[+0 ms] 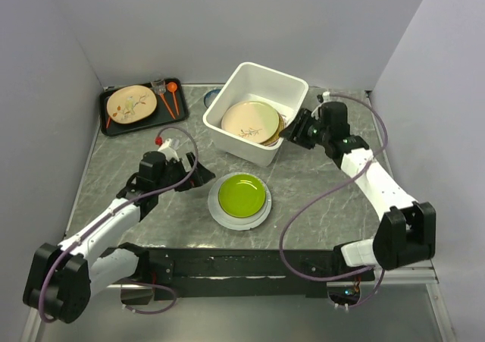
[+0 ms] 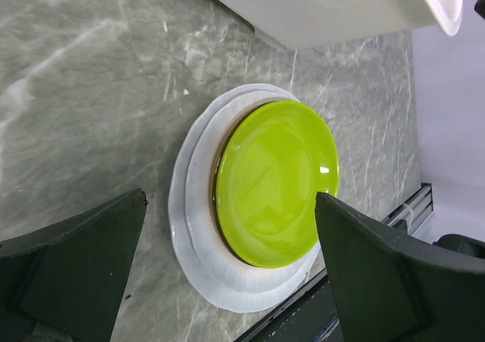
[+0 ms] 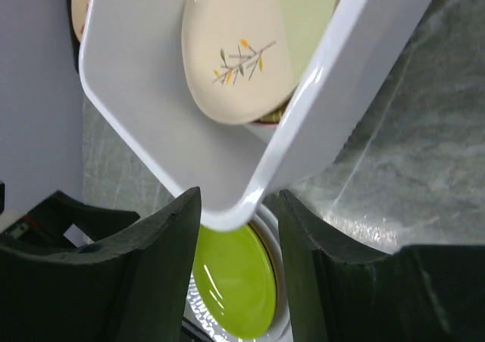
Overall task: Place the plates into the plastic bin on the countertop
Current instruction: Place the plate in the plastic bin, then pick up the plate at the center of the board.
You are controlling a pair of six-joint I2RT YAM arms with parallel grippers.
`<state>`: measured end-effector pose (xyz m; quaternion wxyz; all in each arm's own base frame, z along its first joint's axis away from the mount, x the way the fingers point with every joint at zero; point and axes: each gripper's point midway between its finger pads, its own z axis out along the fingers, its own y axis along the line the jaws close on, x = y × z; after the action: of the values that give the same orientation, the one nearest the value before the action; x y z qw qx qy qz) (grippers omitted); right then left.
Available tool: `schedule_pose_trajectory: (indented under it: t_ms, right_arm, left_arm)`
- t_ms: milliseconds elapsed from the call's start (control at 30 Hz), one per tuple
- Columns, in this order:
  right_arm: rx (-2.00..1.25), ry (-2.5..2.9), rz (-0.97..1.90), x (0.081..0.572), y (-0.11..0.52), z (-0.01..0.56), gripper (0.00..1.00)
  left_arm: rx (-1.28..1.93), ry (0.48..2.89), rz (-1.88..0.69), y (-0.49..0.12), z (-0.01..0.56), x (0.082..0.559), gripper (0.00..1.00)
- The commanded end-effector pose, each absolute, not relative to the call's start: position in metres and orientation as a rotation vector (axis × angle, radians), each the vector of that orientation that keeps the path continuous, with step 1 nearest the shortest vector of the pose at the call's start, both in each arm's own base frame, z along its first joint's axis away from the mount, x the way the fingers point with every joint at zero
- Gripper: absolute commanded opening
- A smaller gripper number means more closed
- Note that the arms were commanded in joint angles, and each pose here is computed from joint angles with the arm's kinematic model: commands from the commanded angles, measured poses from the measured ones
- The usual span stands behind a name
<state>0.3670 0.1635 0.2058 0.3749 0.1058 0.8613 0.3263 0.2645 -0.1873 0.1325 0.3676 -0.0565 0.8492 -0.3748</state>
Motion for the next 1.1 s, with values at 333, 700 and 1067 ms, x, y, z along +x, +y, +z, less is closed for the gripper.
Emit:
schedule_pose_trajectory:
  t_ms: [333, 700, 1067]
  right_arm:
    - [0.163, 2.278, 0.725, 0.305, 0.181, 0.161, 0.46]
    - [0.0, 2.42, 0.614, 0.292, 0.217, 0.122, 0.38]
    - [-0.043, 2.475, 0.586, 0.277, 0.228, 0.098, 0.36]
  left_arm:
    - [-0.046, 2.122, -0.988, -0.224, 0.153, 0.278, 0.98]
    - [-0.098, 2.123, -0.947, -0.216, 0.15, 0.277, 0.98]
    - [-0.118, 2.135, -0.933, -0.212, 0.144, 0.274, 0.98]
